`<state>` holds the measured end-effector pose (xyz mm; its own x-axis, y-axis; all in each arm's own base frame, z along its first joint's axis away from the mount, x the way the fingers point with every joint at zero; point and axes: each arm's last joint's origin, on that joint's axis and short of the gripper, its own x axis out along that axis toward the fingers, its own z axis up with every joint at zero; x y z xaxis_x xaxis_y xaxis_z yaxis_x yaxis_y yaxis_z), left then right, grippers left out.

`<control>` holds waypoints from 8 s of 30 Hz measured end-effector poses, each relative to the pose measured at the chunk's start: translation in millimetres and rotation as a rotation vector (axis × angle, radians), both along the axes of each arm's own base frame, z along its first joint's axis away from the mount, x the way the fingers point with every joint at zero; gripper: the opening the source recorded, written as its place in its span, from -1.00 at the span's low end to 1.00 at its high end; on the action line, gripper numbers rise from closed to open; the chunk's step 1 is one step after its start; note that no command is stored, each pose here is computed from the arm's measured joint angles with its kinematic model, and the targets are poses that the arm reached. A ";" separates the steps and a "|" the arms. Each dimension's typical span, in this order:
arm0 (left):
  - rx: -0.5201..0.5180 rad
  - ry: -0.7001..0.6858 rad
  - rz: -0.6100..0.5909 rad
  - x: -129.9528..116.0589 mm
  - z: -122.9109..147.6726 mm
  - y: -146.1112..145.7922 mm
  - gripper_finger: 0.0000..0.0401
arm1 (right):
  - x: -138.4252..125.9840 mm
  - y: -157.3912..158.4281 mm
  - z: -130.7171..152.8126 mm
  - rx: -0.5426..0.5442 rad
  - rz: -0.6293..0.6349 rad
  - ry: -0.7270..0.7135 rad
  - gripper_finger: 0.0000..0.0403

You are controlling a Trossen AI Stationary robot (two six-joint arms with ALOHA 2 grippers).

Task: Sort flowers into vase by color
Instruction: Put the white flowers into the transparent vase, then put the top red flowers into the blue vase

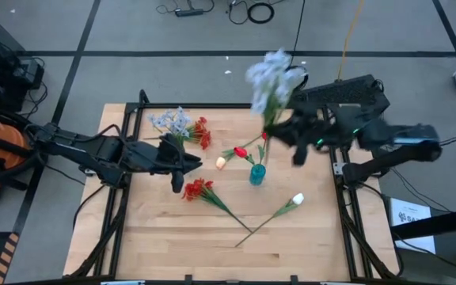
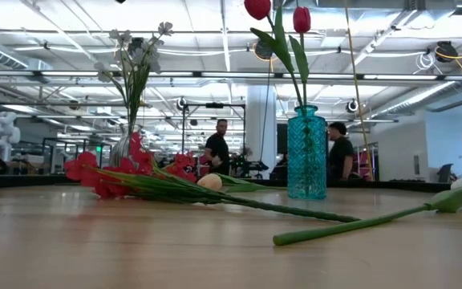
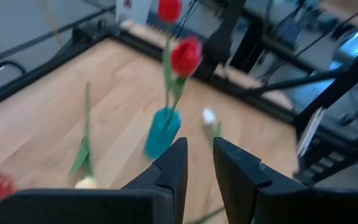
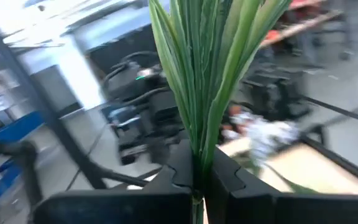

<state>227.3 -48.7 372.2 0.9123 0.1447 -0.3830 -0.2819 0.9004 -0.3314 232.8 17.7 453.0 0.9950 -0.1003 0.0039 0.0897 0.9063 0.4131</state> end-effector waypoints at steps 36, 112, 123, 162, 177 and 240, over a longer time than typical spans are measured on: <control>0.263 -0.085 -0.283 46.0 -19.5 -55.9 -0.58 | 122.3 62.3 -78.7 -0.212 0.206 0.024 -0.97; 0.295 -0.076 0.313 -90.2 -114.8 -12.4 -0.97 | -38.7 59.2 -55.9 -0.117 -0.311 0.494 -0.99; 0.364 -0.132 0.247 -90.1 -135.1 18.1 -0.97 | -21.4 73.4 -80.5 -0.040 -0.367 0.581 -1.00; 0.238 -0.058 0.275 -89.4 -192.7 48.1 -0.78 | -9.3 75.0 -80.7 -0.003 -0.404 0.520 -1.00; 0.219 -0.061 0.225 -88.7 -192.7 46.7 -0.76 | -5.9 67.7 -80.3 -0.026 -0.425 0.528 -1.00; 0.102 -0.008 0.550 -157.0 -121.8 61.7 -0.04 | -2.1 53.8 -81.1 -0.036 -0.476 0.550 -1.00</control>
